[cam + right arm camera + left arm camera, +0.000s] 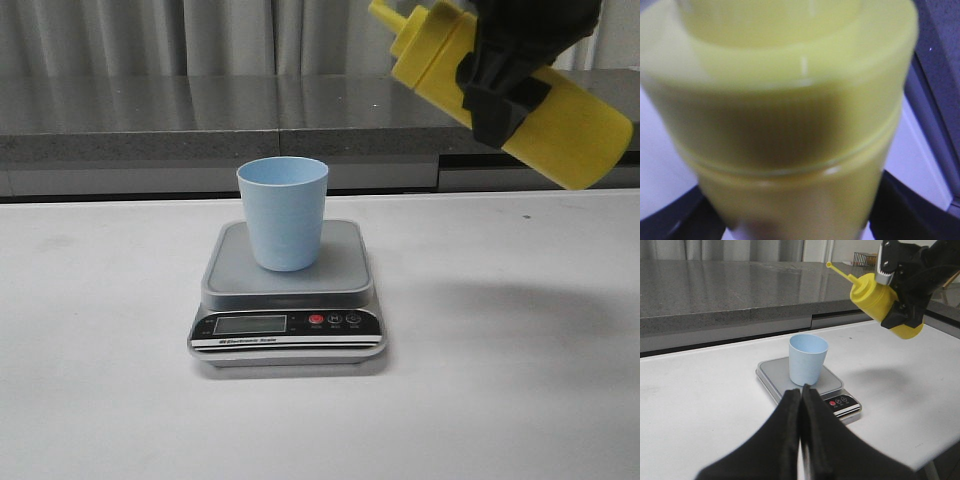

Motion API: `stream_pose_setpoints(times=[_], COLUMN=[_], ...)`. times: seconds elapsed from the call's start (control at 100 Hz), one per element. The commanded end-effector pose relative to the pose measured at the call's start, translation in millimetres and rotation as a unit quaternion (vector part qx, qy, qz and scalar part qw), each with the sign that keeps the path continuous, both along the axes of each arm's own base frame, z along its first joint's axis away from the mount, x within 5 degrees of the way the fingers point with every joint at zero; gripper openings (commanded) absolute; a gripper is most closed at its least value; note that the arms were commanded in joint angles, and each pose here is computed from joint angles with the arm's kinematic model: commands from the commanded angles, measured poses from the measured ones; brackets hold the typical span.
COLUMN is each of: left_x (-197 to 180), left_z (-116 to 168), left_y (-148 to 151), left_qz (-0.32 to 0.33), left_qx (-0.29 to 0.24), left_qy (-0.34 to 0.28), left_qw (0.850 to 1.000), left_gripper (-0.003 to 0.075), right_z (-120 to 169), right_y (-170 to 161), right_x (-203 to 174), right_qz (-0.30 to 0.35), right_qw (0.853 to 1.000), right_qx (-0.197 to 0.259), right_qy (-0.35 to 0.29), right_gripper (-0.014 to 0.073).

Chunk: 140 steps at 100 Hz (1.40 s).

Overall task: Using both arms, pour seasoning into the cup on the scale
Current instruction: 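Lift the yellow bottle with the right gripper and tilt it toward the cup, then hold the bottle nozzle-down above the cup with the right gripper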

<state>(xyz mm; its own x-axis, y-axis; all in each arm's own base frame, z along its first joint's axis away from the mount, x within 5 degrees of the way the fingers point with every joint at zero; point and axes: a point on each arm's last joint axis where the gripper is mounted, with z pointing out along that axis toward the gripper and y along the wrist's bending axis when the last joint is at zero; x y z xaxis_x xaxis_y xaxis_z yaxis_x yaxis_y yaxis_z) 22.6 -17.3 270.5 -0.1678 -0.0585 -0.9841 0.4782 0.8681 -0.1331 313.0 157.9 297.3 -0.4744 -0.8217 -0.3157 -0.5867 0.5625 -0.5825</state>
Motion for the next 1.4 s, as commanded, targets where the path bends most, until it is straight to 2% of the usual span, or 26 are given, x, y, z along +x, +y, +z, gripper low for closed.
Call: stream_pose_setpoints(times=[0.0, 0.23, 0.5, 0.62, 0.85, 1.39], left_x=[-4.1, -4.1, -4.1, -4.1, -4.1, -4.1], left_z=[14.9, 14.9, 14.9, 14.9, 14.9, 14.9], left_y=[2.2, 2.2, 2.2, 2.2, 2.2, 2.2], left_qz=[0.002, 0.002, 0.002, 0.002, 0.002, 0.002], left_qx=[-0.036, -0.036, -0.036, -0.036, -0.036, -0.036], left_qy=[-0.046, -0.046, -0.046, -0.046, -0.046, -0.046], left_qw=[0.998, 0.998, 0.998, 0.998, 0.998, 0.998], left_gripper=[-0.0020, -0.0020, -0.0020, -0.0020, -0.0020, -0.0020], right_z=[22.4, 15.1, 28.4, 26.5, 16.5, 23.3], right_y=[7.4, 22.4, 41.1, 51.3, 63.9, 61.7], right_x=[5.8, 12.5, 9.9, 8.2, 7.0, 7.8], right_qz=[0.029, 0.062, 0.123, 0.144, 0.181, 0.213], right_qw=[0.997, 0.981, 0.940, 0.929, 0.898, 0.843], right_qx=[-0.047, -0.164, -0.268, -0.289, -0.362, -0.464], right_qy=[-0.058, -0.089, -0.169, -0.182, -0.173, -0.169], right_gripper=[0.0236, 0.0236, 0.0236, 0.0236, 0.0236, 0.0236])
